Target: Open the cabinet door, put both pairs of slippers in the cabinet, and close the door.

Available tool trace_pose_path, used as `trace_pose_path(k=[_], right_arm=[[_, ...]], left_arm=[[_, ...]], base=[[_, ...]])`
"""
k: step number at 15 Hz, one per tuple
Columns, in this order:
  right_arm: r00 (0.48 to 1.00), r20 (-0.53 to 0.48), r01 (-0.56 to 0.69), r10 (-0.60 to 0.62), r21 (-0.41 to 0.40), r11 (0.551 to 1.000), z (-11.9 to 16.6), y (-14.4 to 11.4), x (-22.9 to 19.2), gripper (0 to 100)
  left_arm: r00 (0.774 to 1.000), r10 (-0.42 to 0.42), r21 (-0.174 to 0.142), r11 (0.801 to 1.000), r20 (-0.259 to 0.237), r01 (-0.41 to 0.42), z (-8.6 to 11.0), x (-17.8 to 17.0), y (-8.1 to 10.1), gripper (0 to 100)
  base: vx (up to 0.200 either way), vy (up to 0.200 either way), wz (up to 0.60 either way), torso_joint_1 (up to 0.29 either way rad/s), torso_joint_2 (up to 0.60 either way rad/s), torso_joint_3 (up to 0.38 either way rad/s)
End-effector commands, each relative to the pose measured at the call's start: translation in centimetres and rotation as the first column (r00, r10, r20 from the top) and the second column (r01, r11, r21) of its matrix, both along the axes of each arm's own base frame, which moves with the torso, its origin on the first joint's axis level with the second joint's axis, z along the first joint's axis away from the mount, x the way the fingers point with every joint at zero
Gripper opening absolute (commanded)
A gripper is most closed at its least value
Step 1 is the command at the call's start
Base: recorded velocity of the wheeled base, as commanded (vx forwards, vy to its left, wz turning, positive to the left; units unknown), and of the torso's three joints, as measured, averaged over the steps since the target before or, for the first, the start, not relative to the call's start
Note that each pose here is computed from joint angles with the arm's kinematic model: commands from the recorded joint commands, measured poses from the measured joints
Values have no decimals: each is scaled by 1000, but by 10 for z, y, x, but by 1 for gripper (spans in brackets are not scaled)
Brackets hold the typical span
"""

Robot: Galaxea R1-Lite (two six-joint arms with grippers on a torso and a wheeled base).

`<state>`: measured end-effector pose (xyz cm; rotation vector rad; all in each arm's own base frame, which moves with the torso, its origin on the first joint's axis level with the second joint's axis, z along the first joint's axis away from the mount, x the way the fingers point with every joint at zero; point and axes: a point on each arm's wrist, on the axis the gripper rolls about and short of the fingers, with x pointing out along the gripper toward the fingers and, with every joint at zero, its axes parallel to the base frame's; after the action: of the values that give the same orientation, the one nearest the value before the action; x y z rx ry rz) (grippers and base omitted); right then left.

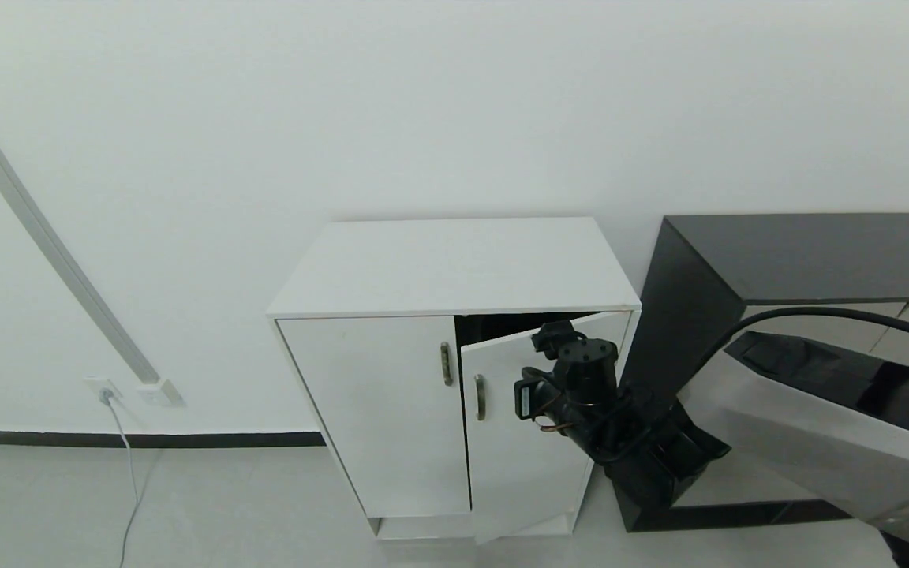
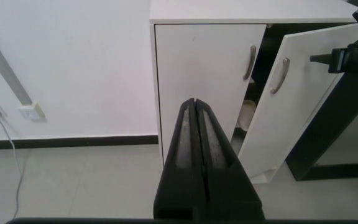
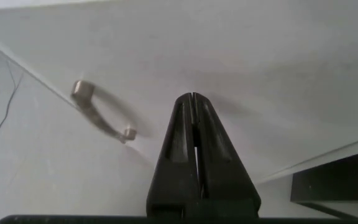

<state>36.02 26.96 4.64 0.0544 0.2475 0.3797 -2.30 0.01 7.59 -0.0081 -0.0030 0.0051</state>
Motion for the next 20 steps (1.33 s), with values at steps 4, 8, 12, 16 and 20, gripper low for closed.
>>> trace_pose_path(k=[4,8,12,16,20], right_arm=[[999,23,26,-26,-8,1000,-7,-2,21,0],[999,31,37,-37,-4,999,-7,-2,30,0],[998,47,41,-41,5,999,-9,0,37,0],[997,58,51,-51,9,999,-7,-1,44,0],[997,61,55,-56,10,998,-9,-1,48,0]], left_arm=[[1000,1,-1,1000,-1,-1,0,0,0,0],[1000,3,-1,1000,-1,-3,0,0,0,0],[1000,3,-1,1000,-1,-3,0,0,0,0],[1000,3,-1,1000,-1,-3,0,0,0,0],[1000,3,-1,1000,-1,-3,0,0,0,0]], base=[[0,0,0,0,0,0],[0,0,0,0,0,0],[0,0,0,0,0,0],[0,0,0,0,0,0],[0,0,0,0,0,0]])
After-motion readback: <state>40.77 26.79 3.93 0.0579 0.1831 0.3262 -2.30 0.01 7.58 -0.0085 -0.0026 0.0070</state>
